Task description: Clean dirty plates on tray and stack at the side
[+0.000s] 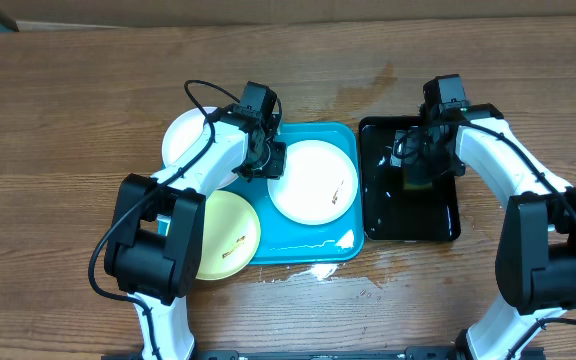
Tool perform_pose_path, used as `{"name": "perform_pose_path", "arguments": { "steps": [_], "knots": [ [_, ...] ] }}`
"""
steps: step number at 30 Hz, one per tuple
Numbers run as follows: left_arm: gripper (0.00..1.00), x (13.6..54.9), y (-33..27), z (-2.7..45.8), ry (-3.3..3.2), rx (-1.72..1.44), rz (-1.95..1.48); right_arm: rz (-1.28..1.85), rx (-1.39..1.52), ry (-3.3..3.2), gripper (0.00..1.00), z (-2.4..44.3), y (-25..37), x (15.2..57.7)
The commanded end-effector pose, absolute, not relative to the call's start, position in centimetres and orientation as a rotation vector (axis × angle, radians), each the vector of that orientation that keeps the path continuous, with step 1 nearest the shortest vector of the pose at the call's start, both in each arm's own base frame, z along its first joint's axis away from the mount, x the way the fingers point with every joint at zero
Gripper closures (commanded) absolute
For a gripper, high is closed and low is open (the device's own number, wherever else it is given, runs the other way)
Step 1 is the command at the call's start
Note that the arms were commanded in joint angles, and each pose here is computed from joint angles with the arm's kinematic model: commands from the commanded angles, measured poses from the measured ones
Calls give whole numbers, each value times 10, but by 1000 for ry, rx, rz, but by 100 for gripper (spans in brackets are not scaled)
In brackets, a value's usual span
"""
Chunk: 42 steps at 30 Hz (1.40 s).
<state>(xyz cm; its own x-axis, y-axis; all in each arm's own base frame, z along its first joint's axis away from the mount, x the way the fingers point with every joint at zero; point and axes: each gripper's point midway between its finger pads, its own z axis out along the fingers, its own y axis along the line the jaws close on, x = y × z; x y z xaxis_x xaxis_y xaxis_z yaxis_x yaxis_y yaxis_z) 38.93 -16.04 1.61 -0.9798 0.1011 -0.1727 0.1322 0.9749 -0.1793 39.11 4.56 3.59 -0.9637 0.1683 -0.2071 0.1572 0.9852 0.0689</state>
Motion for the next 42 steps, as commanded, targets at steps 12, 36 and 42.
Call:
{"name": "perform_pose_path", "arguments": {
  "steps": [12, 36, 42],
  "knots": [
    [81, 381, -157, 11, 3016, 110, -246, 37, 237, 2899, 1, 24, 40, 390],
    [52, 382, -165, 13, 3005, 128, -309, 95, 253, 2965, 43, -11, 48, 385],
    [65, 385, -162, 13, 2996, 115, -284, 158, 248, 2977, 51, -12, 56, 383]
  ]
}}
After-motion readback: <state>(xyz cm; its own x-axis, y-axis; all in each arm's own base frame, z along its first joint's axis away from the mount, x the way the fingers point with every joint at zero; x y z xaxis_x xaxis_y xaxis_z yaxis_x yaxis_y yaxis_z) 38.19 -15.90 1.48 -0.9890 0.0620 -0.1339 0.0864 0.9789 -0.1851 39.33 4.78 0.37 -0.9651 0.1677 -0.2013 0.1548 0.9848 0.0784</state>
